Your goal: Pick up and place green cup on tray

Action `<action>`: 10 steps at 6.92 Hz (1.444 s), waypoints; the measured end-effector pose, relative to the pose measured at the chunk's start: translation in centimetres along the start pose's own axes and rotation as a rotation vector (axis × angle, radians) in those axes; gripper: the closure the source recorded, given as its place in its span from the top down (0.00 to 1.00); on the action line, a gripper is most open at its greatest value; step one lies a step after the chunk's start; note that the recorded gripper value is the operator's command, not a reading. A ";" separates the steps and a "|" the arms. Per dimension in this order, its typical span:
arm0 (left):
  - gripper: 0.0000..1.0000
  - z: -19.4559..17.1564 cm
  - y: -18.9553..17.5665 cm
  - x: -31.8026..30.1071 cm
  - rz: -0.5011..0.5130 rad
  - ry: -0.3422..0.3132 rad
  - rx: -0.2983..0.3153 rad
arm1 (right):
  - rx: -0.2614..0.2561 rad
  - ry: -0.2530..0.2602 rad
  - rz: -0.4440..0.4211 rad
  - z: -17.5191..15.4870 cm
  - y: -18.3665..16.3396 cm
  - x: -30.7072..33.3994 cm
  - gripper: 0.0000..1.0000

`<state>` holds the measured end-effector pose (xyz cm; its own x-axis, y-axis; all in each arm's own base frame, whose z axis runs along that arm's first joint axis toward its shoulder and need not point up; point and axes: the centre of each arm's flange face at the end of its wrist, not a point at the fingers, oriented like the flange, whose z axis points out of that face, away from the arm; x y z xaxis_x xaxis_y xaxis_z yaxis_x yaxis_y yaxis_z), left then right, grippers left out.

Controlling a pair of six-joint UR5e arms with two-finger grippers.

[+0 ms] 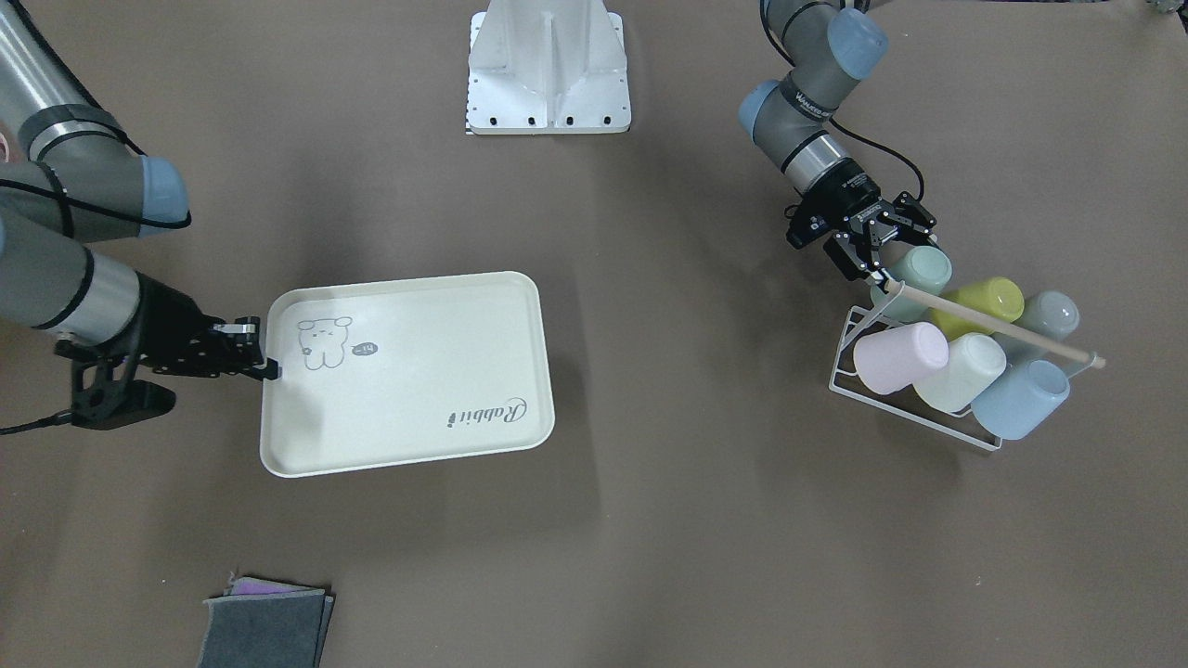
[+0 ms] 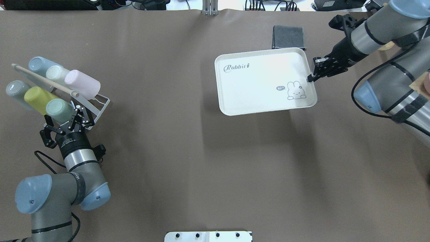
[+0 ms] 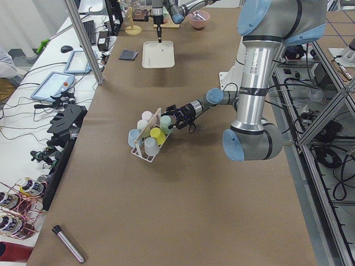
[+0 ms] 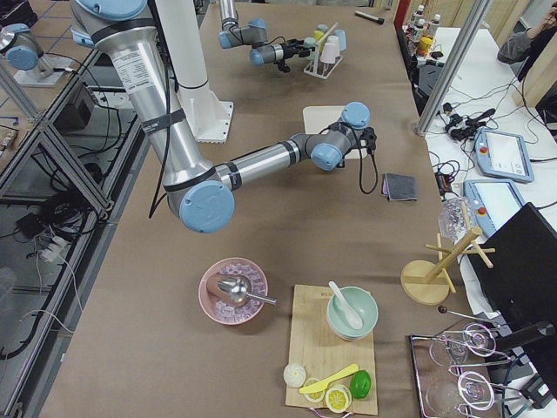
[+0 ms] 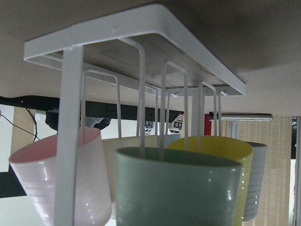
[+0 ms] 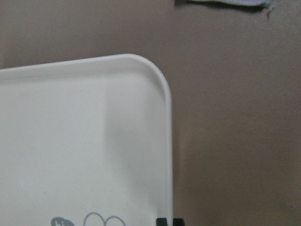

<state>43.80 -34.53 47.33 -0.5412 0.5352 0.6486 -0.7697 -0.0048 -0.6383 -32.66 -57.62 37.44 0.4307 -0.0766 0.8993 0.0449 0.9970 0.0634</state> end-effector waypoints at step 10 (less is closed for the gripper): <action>0.08 0.0 -0.3 -0.5 0.031 -0.023 -0.022 | 0.017 -0.017 0.139 12.8 6.9 -11.4 0.00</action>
<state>44.32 -34.83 47.24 -0.5723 0.5153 0.6379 -0.7450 -0.0018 -0.6670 -48.74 -49.69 33.19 0.4159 0.0622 0.9073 -0.0295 0.9981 -0.0549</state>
